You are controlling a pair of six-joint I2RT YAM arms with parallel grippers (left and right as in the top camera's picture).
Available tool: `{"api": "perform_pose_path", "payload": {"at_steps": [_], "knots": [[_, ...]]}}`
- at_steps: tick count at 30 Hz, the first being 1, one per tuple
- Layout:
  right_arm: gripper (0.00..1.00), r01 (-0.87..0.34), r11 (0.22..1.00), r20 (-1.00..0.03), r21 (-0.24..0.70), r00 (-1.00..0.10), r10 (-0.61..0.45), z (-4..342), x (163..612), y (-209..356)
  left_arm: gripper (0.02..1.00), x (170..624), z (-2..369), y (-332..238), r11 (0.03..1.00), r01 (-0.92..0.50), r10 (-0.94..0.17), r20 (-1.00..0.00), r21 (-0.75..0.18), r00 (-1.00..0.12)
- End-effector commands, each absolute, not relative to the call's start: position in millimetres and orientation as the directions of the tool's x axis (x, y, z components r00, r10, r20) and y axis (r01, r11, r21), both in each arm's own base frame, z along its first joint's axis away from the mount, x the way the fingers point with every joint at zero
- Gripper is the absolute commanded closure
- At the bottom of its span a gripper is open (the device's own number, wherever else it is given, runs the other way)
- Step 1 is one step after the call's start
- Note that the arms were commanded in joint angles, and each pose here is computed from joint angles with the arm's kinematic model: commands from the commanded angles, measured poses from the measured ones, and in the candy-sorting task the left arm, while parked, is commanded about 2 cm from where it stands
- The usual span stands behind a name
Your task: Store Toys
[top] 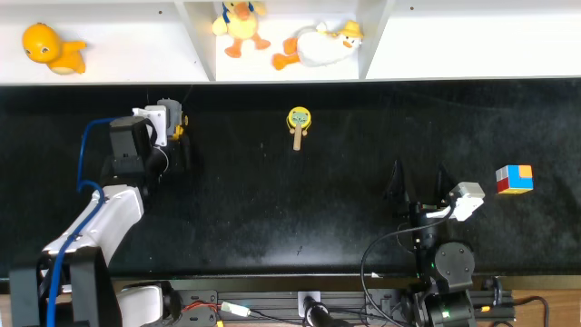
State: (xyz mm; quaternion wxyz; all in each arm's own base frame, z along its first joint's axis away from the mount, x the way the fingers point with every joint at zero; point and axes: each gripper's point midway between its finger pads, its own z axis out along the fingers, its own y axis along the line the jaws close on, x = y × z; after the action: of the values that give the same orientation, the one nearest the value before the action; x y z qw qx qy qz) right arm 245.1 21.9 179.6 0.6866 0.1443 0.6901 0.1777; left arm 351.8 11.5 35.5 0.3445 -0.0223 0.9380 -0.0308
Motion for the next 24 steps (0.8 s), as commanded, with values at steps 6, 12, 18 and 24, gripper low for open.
{"api": "perform_pose_path", "payload": {"at_steps": [6,12,18,24], "knots": [[0.005,-0.047,0.895,-0.896,0.444,-0.018,0.443,176,245,23,0.518,351,33,12,0.998,-0.021,-0.053,-0.643,-0.057,-0.764],[0.007,-0.047,0.895,-0.896,0.444,-0.018,0.443,176,245,23,0.636,355,43,12,0.998,-0.027,-0.063,-0.662,-0.065,-0.747],[0.003,-0.047,0.895,-0.896,0.444,-0.018,0.443,176,245,23,0.706,354,84,10,0.997,-0.016,-0.061,-0.699,-0.070,-0.713],[0.007,-0.047,0.895,-0.896,0.444,-0.018,0.443,176,245,23,0.739,336,131,9,0.998,-0.012,-0.057,-0.741,-0.066,-0.669]]}}
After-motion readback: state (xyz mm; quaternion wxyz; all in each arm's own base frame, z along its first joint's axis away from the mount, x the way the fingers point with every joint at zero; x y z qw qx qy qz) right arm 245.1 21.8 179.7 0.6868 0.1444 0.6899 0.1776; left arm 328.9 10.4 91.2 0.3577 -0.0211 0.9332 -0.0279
